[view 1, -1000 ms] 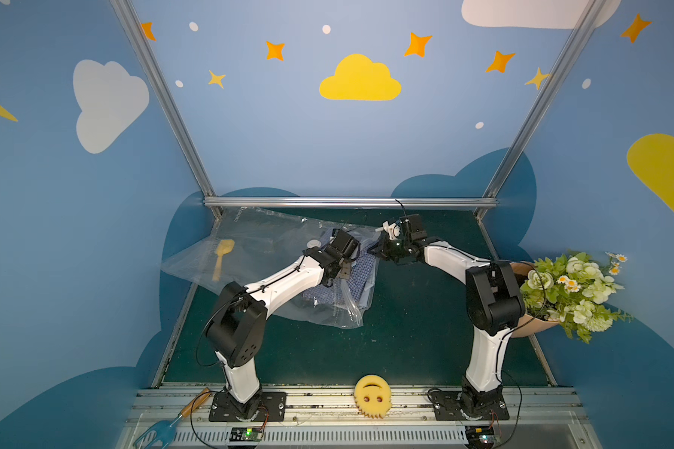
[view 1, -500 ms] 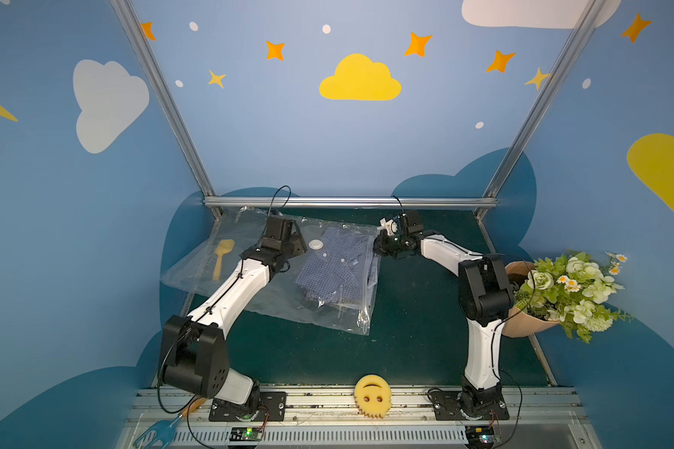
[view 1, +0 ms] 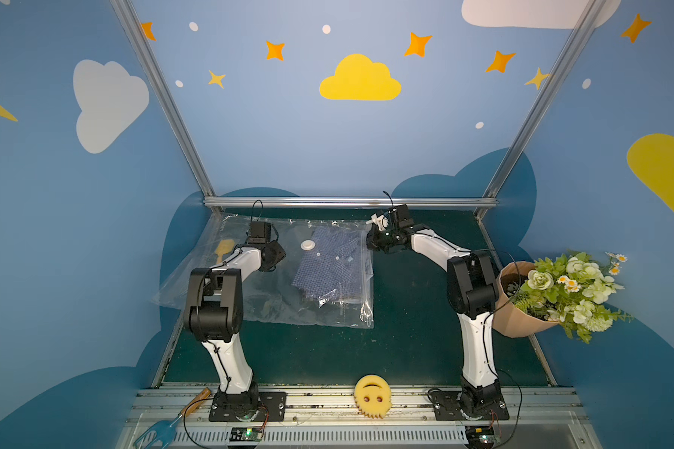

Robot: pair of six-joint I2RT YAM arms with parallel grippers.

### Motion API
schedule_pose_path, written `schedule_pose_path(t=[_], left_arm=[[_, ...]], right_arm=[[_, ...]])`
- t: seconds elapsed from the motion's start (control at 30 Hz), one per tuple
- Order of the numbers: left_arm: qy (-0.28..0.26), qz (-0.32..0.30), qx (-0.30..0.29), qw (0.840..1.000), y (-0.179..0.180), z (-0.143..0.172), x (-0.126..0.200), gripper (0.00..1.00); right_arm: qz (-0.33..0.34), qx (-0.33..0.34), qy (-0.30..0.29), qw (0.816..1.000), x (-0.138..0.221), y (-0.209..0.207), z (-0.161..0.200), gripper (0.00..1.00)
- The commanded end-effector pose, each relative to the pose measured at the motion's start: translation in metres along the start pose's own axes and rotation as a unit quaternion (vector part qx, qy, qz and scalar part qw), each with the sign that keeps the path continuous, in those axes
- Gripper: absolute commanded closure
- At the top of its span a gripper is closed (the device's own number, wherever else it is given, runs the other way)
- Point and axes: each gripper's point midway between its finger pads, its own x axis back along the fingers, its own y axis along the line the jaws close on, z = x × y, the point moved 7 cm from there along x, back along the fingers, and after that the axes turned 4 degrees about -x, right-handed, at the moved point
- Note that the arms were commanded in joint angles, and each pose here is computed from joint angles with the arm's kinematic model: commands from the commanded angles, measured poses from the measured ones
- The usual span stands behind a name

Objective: Take the shirt out of the vacuum bag
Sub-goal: Take out the shirt from the vacuum bag.

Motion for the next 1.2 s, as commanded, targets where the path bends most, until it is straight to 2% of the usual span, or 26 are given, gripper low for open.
schedule_pose_path(t=[0.0, 0.27, 0.5, 0.9, 1.17], left_arm=[[0.025, 0.011, 0.008, 1.000, -0.002, 0.001, -0.016, 0.62], [0.065, -0.017, 0.016, 0.998, 0.010, 0.016, -0.044, 0.76], [0.078, -0.029, 0.022, 0.996, 0.017, 0.022, -0.055, 0.82], [0.072, -0.032, 0.023, 0.997, 0.018, 0.020, -0.055, 0.87], [0.074, -0.033, 0.023, 0.996, 0.018, 0.021, -0.055, 0.87]], right_arm=[[0.008, -0.008, 0.000, 1.000, -0.005, -0.002, 0.003, 1.00], [0.014, -0.012, -0.003, 1.000, 0.001, 0.001, 0.002, 1.00], [0.016, -0.013, -0.008, 1.000, 0.012, 0.007, 0.001, 1.00], [0.024, -0.011, -0.037, 0.999, 0.067, 0.017, -0.006, 1.00], [0.032, -0.034, -0.047, 0.998, 0.090, -0.004, -0.007, 1.00]])
